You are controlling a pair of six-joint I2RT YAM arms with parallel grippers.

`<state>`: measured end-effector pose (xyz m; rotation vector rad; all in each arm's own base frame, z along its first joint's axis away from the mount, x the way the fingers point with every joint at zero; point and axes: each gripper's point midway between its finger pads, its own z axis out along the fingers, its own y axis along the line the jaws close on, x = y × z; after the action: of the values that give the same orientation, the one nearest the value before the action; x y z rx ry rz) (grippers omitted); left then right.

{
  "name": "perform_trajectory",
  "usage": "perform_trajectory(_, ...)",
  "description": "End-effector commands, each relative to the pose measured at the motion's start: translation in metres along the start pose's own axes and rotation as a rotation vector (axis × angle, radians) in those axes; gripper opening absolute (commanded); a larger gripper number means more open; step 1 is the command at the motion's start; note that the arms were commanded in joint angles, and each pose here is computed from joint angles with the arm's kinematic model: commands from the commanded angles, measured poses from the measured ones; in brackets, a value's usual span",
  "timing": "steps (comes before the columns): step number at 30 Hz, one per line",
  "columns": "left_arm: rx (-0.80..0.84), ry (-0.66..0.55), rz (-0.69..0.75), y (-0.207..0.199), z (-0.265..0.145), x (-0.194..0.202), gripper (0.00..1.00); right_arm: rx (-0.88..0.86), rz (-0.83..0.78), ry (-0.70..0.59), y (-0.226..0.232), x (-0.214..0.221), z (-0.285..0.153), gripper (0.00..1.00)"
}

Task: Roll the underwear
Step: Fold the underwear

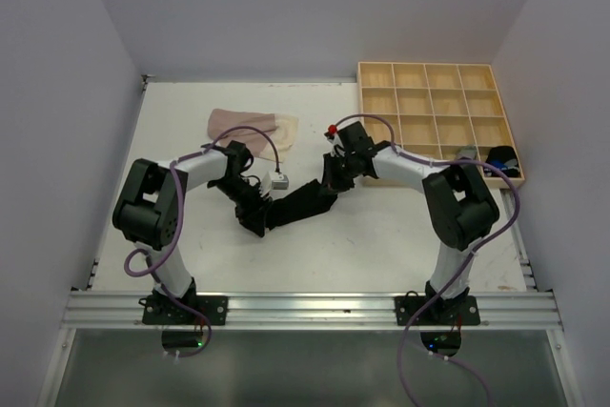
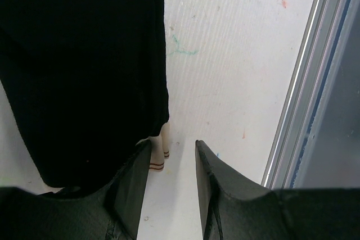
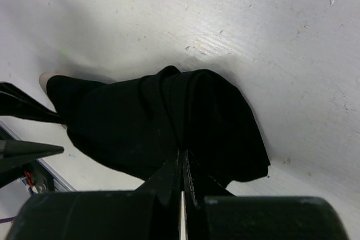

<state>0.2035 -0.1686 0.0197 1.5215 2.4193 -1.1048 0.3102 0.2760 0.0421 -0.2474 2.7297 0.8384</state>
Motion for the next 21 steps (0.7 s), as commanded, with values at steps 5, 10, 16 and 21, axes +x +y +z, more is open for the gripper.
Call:
perform_trajectory(5,-0.143,0.305,-0.008,0.034,0.006,0.074,0.45,0.056,-0.061,-0.01,-0.013,-0.001,-0.005,0.0)
perform_trajectory(10,-0.139,0.318,-0.01,0.03,0.006,0.08,0.45,0.125,-0.07,0.031,-0.036,0.013,0.009,0.0)
perform_trajectory(16,-0.141,0.322,-0.011,0.029,0.005,0.082,0.45,0.133,-0.072,0.048,-0.041,0.015,0.018,0.0)
perform_trajectory(21,-0.138,0.256,0.015,0.025,0.0,0.063,0.46,0.112,-0.09,0.05,-0.031,0.017,0.019,0.0)
